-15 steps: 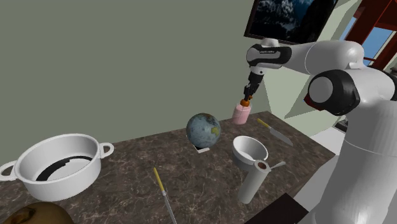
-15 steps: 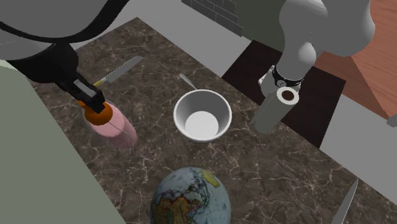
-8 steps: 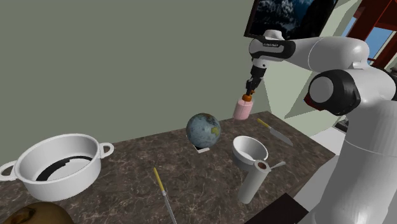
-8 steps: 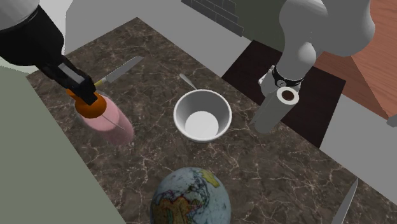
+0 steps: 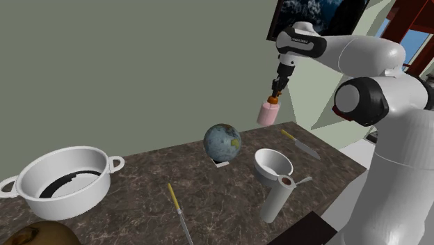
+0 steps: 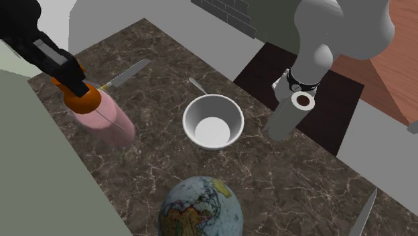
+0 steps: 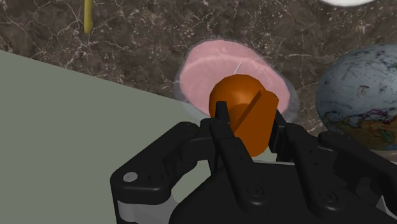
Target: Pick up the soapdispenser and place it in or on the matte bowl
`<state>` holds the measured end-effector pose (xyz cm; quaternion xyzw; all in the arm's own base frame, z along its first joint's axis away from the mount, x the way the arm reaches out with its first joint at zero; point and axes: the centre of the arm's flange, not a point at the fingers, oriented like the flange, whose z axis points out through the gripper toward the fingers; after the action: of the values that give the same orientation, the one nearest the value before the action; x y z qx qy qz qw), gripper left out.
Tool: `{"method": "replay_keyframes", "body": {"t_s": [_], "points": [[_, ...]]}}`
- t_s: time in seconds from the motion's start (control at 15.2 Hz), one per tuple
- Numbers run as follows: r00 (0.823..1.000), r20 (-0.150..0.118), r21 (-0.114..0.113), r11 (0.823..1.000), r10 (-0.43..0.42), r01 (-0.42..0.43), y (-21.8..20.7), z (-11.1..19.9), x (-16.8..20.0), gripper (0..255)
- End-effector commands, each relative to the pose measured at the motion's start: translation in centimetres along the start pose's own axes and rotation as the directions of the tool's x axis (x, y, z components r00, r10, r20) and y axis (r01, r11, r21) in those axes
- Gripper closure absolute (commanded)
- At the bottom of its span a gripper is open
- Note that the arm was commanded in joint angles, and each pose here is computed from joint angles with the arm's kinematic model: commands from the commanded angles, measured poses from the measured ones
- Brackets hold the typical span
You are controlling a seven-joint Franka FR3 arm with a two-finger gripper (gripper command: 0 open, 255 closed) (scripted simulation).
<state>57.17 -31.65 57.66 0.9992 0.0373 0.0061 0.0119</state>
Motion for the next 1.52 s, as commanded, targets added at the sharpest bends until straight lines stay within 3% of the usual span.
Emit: {"method": "replay_keyframes", "body": {"t_s": [0.0,1.25,1.45], "points": [[1.000,0.000,0.000,1.000,0.000,0.000,-0.9,-0.9,-0.9,255],[1.000,0.000,0.000,1.000,0.000,0.000,-16.5,-9.4,-18.5,255],[1.000,0.000,0.000,1.000,0.000,0.000,-17.1,-8.7,-19.1,255]]}}
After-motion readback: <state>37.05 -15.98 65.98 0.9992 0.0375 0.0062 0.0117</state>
